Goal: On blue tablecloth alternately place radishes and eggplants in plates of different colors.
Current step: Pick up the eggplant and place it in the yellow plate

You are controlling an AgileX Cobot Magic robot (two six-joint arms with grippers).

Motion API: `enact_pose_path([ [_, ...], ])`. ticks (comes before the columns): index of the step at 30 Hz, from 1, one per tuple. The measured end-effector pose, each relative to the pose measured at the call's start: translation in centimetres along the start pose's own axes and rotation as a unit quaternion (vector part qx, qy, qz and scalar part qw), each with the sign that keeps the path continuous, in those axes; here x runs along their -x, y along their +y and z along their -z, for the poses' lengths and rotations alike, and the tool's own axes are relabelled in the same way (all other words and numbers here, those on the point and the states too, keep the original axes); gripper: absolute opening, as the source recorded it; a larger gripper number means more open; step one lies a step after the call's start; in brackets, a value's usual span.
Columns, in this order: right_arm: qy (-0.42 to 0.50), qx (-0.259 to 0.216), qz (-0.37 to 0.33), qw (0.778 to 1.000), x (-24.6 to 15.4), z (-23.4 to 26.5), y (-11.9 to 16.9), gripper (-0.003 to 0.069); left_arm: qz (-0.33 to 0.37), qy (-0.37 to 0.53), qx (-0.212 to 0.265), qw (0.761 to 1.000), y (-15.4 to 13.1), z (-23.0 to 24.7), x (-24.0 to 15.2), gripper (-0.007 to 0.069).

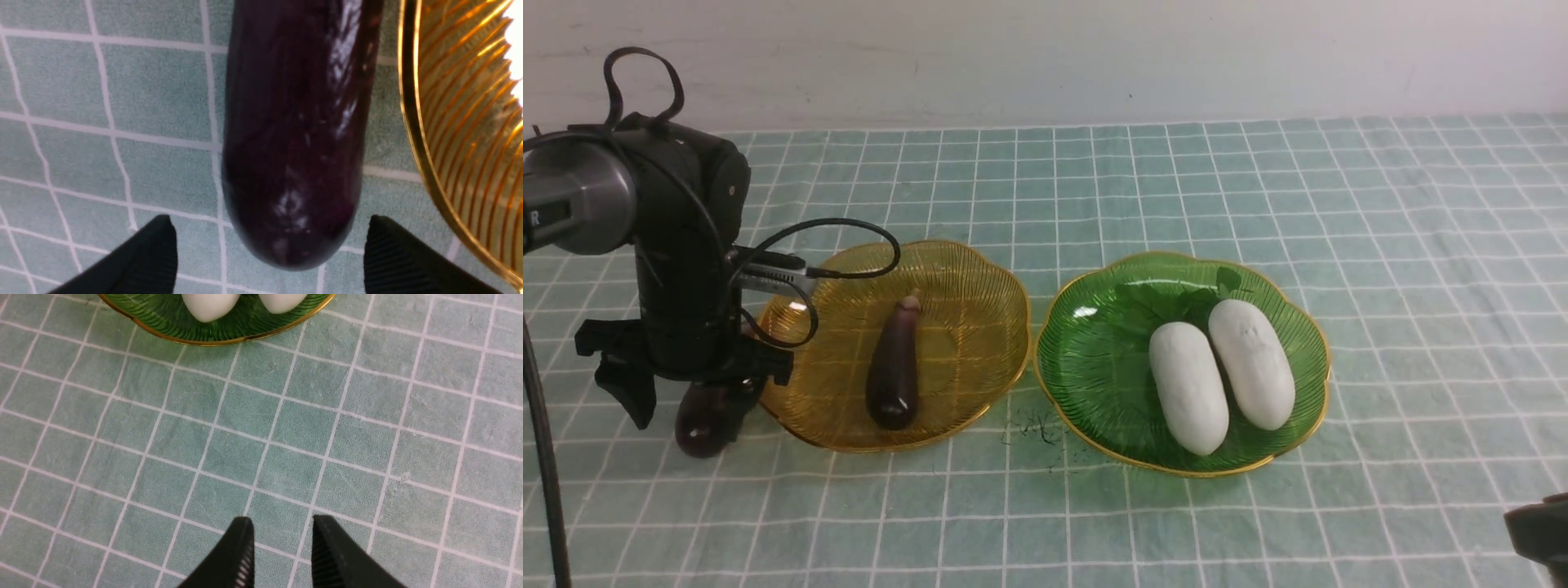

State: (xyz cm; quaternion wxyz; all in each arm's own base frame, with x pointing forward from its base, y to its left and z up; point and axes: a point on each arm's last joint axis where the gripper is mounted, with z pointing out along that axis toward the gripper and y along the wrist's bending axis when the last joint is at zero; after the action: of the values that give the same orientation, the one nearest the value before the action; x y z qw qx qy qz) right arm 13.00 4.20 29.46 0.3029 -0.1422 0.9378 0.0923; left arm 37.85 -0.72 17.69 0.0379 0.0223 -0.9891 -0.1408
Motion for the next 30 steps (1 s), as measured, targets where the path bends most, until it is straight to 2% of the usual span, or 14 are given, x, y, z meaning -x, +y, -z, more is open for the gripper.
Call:
enact_pose_path([
  [6,0.0,0.0,0.001,1.0,0.0,0.0,0.0,0.0191,-0.009,0.027,-0.001,1.0,-0.7,-2.0,0.4,0.0544],
  [9,0.0,0.0,0.001,1.0,0.0,0.0,0.0,0.0191,-0.012,0.03,-0.001,0.999,-0.8,-2.2,0.4,0.0515],
  [10,0.0,0.0,0.001,1.0,0.0,0.0,0.0,0.0191,-0.014,0.03,0.0,0.999,-0.8,-2.2,0.5,0.0459],
  [11,0.0,0.0,0.001,1.0,0.0,0.0,0.0,0.0191,-0.015,0.029,0.001,0.999,-0.8,-2.2,0.5,0.0436],
  [12,0.0,0.0,0.001,1.0,0.0,0.0,0.0,0.0191,-0.016,0.028,0.007,0.999,-0.7,-2.3,0.5,0.0372],
  [13,0.0,0.0,0.001,1.0,0.0,0.0,0.0,0.0191,-0.017,0.028,0.009,0.999,-0.6,-2.3,0.5,0.0352],
  [19,0.0,-0.001,0.001,1.0,0.0,0.0,0.0,0.0191,-0.006,0.008,0.027,1.0,0.0,-1.4,0.5,0.0349],
  [25,0.0,-0.001,0.002,1.0,0.0,0.0,0.0,0.0191,0.007,-0.06,0.017,0.998,1.9,3.8,-0.9,0.0349],
  [29,0.0,-0.001,0.002,1.0,0.0,0.0,0.0,0.0191,0.029,-0.101,-0.008,0.994,2.9,7.2,-2.5,0.0349],
  [30,-0.001,-0.001,0.002,1.0,0.0,0.0,0.0,0.0191,0.036,-0.104,-0.027,0.994,2.7,7.7,-2.8,0.0349],
])
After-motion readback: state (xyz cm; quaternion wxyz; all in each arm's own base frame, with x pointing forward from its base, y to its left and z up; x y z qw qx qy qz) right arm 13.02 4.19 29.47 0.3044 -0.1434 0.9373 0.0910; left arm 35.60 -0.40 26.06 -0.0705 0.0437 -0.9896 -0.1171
